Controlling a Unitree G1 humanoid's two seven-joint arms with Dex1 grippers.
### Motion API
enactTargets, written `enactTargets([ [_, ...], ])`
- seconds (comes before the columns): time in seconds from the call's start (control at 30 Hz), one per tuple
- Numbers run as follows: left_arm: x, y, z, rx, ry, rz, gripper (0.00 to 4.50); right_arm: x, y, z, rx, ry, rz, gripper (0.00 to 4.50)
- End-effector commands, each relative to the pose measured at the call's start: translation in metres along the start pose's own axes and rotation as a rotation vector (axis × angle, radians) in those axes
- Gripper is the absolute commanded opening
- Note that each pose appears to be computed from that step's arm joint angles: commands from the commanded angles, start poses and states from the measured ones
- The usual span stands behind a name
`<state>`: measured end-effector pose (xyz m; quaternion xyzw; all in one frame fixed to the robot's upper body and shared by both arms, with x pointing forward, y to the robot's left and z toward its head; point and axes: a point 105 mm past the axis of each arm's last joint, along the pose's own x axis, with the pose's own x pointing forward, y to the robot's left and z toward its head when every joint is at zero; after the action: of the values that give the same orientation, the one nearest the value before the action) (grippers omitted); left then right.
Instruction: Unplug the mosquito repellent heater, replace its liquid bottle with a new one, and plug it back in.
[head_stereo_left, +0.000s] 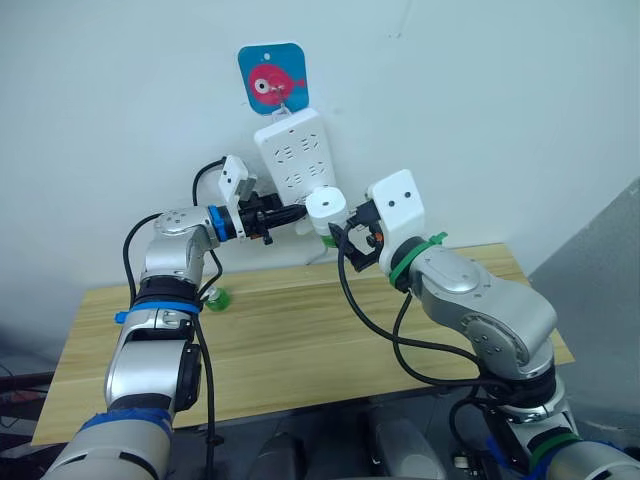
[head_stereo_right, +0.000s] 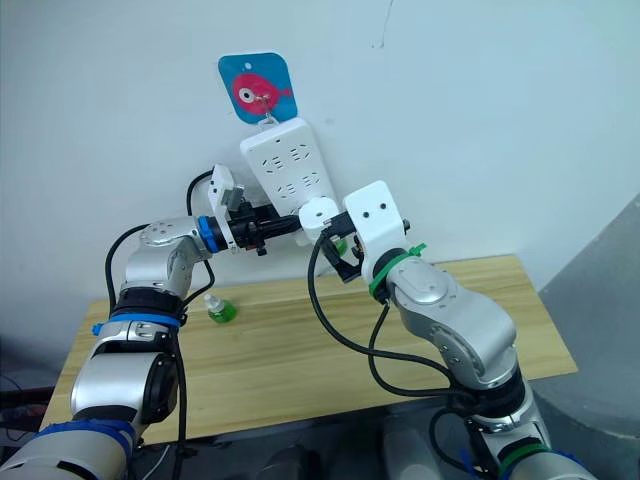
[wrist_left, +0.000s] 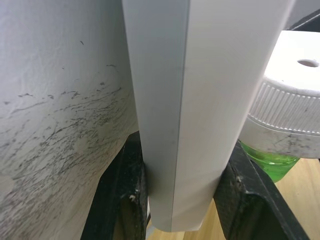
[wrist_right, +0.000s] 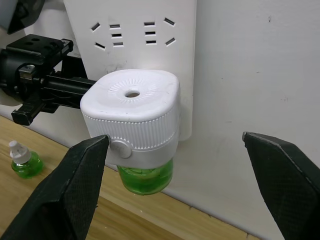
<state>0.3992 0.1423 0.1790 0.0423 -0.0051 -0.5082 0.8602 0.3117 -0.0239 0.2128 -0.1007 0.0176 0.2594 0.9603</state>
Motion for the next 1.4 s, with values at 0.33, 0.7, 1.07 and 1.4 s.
enactTargets([
  [0.33, 0.011, -0.013, 0.005, 0.044, 0.000, -0.061, 1.31, -0.022, 0.008, 0.013, -0.023, -0.024, 0.176, 4.50],
  [0.7, 0.009, -0.020, 0.002, 0.023, 0.002, -0.049, 1.31, 0.005, 0.009, 0.015, -0.031, -0.051, 0.054, 4.50],
  [1.07, 0.008, -0.021, 0.000, 0.008, -0.001, -0.046, 1.31, 0.027, 0.011, 0.013, -0.008, -0.090, 0.001, 4.32],
  [1.4, 0.007, -0.018, -0.005, 0.011, 0.008, -0.005, 1.31, 0.023, 0.021, 0.011, -0.006, -0.088, 0.037, 2.98],
])
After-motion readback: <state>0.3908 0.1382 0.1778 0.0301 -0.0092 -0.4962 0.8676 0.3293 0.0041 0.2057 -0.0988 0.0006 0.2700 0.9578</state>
